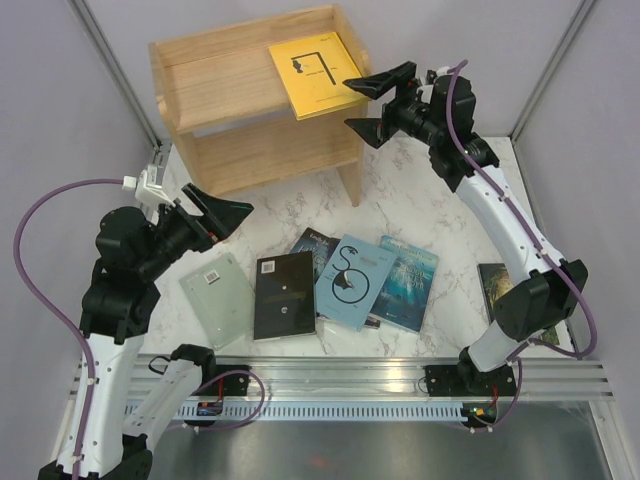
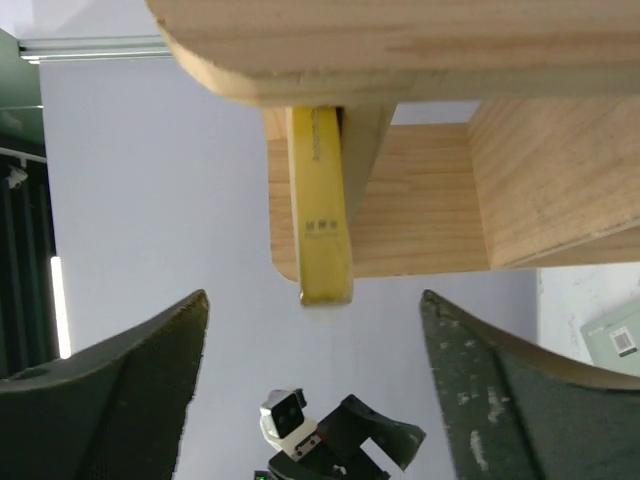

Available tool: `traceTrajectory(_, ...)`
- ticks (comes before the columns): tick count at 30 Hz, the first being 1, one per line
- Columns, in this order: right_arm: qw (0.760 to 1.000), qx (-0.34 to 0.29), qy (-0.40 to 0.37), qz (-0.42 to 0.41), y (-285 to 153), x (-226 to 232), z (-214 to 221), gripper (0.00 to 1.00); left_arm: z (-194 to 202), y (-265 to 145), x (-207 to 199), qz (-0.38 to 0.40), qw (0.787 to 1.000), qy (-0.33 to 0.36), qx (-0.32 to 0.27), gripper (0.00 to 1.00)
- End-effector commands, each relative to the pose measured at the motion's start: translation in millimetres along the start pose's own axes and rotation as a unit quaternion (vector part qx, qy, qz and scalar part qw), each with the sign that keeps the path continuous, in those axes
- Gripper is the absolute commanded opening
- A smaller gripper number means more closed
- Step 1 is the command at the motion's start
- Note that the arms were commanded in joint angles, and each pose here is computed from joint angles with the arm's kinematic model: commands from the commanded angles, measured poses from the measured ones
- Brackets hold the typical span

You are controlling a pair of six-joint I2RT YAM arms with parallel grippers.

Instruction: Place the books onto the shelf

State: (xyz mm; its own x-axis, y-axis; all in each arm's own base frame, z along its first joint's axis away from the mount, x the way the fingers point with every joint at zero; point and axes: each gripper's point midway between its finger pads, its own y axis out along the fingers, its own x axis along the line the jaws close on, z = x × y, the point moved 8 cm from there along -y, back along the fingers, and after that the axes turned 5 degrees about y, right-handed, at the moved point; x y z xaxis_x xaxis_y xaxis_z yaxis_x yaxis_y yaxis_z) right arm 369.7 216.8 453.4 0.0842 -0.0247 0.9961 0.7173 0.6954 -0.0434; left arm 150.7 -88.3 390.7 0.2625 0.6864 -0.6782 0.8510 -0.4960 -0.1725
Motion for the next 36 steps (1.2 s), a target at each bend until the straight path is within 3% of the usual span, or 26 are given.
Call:
traceTrajectory(1, 0.999, 0.017, -0.024, -0.045, -27.9, 25.7, 16.1, 0.85, 2.4, 2.5, 4.1, -0.003, 1.000, 0.015, 0.004, 0.95)
traceTrajectory(4, 0.998, 0.017, -0.028, -0.053, -31.1, 29.1, 17.6, 0.54, 3.5, 3.5, 5.8, -0.006, 1.000, 0.012, 0.006, 0.95)
traceTrajectory(7, 0.998, 0.021, -0.027, -0.052, -27.0, 27.1, 15.7, 0.41, 3.3, 3.6, 5.4, -0.005, 1.000, 0.010, 0.005, 0.95)
traceTrajectory(10, 0.998, 0.028, -0.022, -0.047, -20.5, 21.2, 14.0, 0.35, 2.6, 2.6, 4.6, -0.004, 1.000, 0.011, 0.002, 0.95)
traceTrajectory(36, 0.997, 0.020, -0.008, -0.073, 26.8, 21.3, -5.5, 0.26, -2.6, 9.7, 7.2, -0.017, 1.000, 0.024, 0.001, 0.95)
